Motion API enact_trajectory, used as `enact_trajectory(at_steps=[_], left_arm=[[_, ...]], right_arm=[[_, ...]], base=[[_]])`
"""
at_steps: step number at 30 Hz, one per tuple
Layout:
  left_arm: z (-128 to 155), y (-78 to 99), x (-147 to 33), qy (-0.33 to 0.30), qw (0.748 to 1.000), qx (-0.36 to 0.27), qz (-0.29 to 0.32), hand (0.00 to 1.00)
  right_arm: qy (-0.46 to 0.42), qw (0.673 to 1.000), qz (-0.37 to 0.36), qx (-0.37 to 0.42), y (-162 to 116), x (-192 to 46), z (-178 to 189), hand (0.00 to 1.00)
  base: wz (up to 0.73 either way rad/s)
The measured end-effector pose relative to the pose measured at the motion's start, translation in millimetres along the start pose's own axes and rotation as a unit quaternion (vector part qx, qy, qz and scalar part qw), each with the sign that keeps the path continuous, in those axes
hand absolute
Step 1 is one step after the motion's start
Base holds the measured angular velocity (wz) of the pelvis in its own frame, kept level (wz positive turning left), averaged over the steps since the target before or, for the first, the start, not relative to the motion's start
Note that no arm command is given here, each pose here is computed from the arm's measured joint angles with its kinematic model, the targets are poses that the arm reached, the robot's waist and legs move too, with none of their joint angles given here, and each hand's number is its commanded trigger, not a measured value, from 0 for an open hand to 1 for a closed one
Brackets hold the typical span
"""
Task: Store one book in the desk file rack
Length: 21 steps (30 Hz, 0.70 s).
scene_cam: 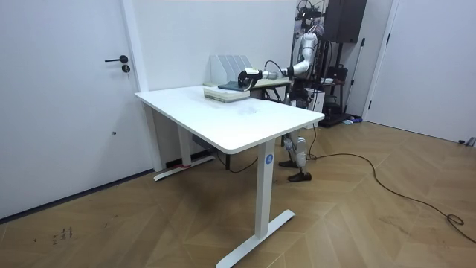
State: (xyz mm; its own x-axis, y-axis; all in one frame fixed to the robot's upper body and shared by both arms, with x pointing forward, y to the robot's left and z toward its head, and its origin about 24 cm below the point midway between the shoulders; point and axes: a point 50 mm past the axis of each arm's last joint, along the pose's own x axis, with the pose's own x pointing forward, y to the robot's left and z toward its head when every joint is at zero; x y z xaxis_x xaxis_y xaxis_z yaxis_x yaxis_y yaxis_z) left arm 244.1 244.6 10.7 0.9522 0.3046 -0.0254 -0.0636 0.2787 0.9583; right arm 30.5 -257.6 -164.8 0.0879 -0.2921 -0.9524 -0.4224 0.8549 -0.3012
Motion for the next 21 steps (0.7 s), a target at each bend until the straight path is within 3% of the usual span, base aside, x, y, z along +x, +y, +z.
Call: enact_trajectory(at_steps=[15, 21], left_arm=[[3, 5.3, 0.6, -0.01, 0.998, -0.054, 0.006, 1.0], [12, 14.2, 1.0, -0.032, 0.99, -0.139, 0.001, 1.0]], right_arm=[[-0.022, 0.999, -0.013, 0.033, -5, 0, 8, 0.0], [-0.08, 0.996, -0.036, 0.03, -23, -2, 37, 0.0]], base=[[0.0], [0.02]])
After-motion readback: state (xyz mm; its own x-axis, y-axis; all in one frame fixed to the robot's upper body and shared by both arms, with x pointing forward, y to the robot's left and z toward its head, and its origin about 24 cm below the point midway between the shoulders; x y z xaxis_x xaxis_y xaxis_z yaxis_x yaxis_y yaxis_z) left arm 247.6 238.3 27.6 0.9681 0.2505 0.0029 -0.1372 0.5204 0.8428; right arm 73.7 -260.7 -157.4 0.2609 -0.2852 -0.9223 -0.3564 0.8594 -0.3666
